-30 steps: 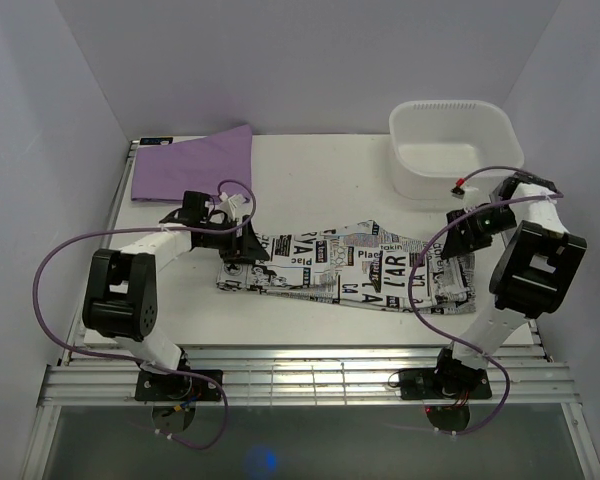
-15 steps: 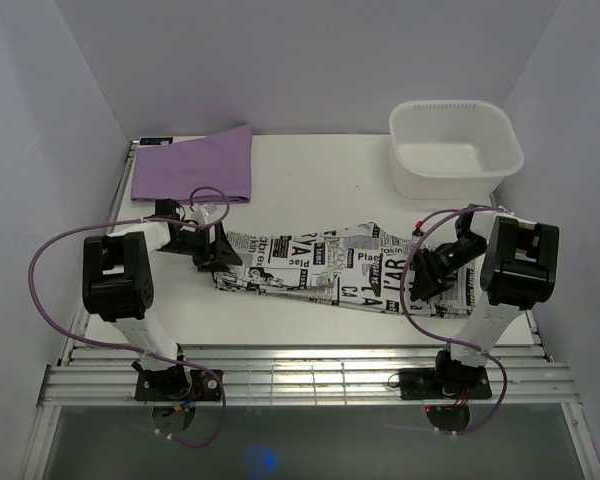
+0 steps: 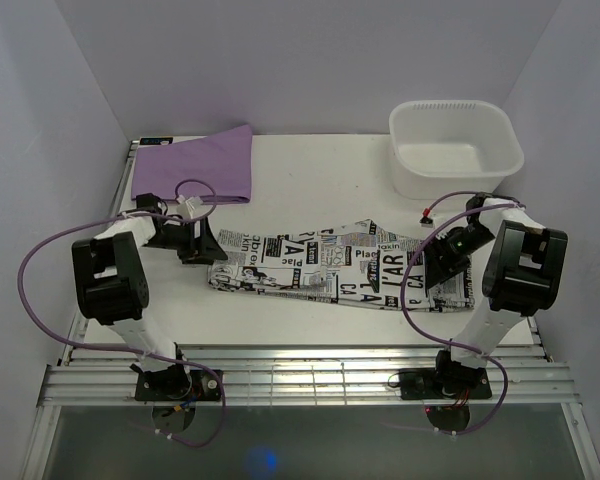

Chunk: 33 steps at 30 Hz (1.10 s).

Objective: Fold and stack the trousers
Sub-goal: Fold the trousers

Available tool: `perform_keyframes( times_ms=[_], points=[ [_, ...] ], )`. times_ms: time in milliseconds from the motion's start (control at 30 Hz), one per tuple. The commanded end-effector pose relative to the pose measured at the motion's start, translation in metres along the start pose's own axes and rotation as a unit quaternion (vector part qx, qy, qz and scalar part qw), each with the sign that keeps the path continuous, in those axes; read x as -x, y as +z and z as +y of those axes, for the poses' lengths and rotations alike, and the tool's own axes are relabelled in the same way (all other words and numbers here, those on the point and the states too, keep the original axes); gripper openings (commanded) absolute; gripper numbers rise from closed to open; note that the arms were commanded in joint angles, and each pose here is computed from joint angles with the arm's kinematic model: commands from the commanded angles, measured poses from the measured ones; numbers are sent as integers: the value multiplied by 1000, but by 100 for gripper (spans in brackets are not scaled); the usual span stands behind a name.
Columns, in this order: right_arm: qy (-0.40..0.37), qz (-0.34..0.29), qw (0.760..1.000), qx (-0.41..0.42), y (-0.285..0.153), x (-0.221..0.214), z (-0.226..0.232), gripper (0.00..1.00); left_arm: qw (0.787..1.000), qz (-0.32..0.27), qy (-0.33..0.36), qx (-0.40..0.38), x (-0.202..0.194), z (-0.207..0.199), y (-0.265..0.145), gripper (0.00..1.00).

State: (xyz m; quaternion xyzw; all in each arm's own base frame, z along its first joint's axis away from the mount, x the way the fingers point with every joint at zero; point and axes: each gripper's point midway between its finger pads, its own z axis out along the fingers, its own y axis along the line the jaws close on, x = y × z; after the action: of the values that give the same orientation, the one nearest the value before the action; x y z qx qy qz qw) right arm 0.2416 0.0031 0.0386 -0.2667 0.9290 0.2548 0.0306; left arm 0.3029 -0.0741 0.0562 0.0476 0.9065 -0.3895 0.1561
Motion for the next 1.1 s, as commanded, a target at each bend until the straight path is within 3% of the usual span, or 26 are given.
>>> perform_keyframes(
  times_ms=[0, 100, 300, 367, 567, 700, 800, 933, 1033, 1067],
  points=[
    [-47, -17, 998, -46, -17, 11, -12, 62, 993, -50, 88, -57, 31, -41, -29, 78],
    [-48, -14, 998, -40, -12, 11, -10, 61, 985, -71, 94, -128, 47, -72, -37, 76],
    [-45, -9, 998, -39, -4, 14, -15, 56, 975, -75, 57, -202, 63, -79, -25, 55],
    [-42, -7, 998, -41, -4, 16, -17, 54, 975, -77, 47, -203, 67, -67, -13, 46],
    [-30, 5, 998, -47, 1, 14, -26, 52, 985, -80, -34, -146, 84, -12, 27, 34],
    [-29, 13, 998, -61, 4, 15, -37, 52, 988, -86, -63, -108, 102, 27, 44, 31],
    [-28, 15, 997, -69, 2, 20, -44, 52, 989, -90, -52, -101, 120, 33, 40, 32],
    [-27, 0, 998, -65, -3, 30, -42, 52, 990, -78, 31, -109, 127, 5, 10, 39],
    [-30, -15, 998, -55, -7, 38, -34, 52, 987, -48, 76, -134, 102, -27, -15, 43],
    [-32, -20, 998, -57, -10, 40, -31, 52, 988, -20, 53, -147, 82, -38, -22, 44]
  ],
)
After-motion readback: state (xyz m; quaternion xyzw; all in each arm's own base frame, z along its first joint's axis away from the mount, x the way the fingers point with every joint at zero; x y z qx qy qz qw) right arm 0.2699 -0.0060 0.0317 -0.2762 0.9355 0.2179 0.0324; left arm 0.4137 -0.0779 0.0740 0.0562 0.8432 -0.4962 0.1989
